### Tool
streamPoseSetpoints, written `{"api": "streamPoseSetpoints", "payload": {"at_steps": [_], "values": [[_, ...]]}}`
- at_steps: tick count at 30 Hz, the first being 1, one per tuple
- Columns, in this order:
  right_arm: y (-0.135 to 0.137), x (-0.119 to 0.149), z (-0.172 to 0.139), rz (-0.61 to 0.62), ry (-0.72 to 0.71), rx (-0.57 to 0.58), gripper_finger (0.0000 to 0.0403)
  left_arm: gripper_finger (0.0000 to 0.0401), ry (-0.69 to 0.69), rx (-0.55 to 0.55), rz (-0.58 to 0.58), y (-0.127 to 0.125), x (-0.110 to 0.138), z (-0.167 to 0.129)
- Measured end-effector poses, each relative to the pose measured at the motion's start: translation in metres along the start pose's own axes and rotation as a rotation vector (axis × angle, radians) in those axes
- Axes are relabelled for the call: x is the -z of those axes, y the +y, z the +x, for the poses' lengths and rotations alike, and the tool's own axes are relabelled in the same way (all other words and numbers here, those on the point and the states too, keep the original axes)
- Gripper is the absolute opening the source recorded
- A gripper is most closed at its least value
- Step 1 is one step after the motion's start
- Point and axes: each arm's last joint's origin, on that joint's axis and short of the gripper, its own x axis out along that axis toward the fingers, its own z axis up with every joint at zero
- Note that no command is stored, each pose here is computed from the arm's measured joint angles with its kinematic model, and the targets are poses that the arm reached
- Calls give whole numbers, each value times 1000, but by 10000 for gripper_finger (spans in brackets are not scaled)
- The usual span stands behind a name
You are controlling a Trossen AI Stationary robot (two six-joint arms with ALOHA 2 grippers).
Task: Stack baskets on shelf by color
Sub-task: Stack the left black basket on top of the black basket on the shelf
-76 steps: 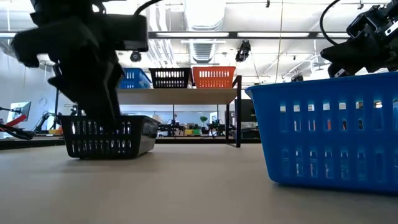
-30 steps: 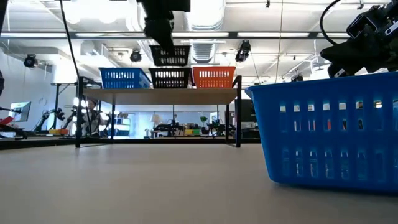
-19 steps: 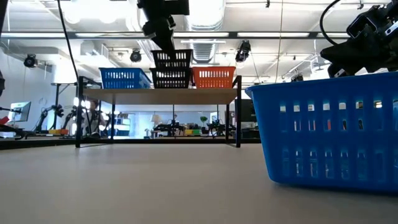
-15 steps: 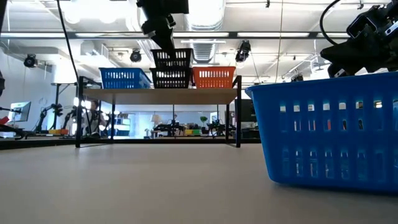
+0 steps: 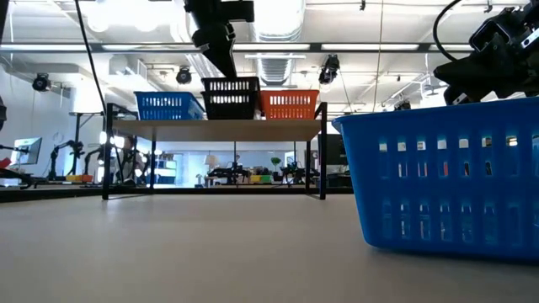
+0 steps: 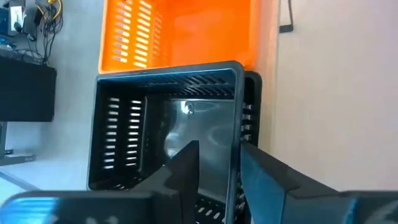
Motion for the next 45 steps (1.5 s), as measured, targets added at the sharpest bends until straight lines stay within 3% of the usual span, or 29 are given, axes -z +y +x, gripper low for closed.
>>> {"api": "streamPoseSetpoints", "payload": {"at_steps": [4, 13, 20, 36, 45], "values": [[0, 0, 0, 0, 0, 0, 9, 115, -8, -1, -41, 3, 1, -2], [0, 0, 0, 0, 0, 0, 9, 167, -45, 117, -69, 2, 1, -2], [0, 0, 0, 0, 1, 0, 9, 171, -20, 137, -57, -3, -1, 10], [0, 0, 0, 0, 1, 0, 9, 55, 50, 107, -71, 0, 7, 32], [0, 0, 0, 0, 1, 0, 9, 38, 49, 77, -72, 2, 9, 25]]}}
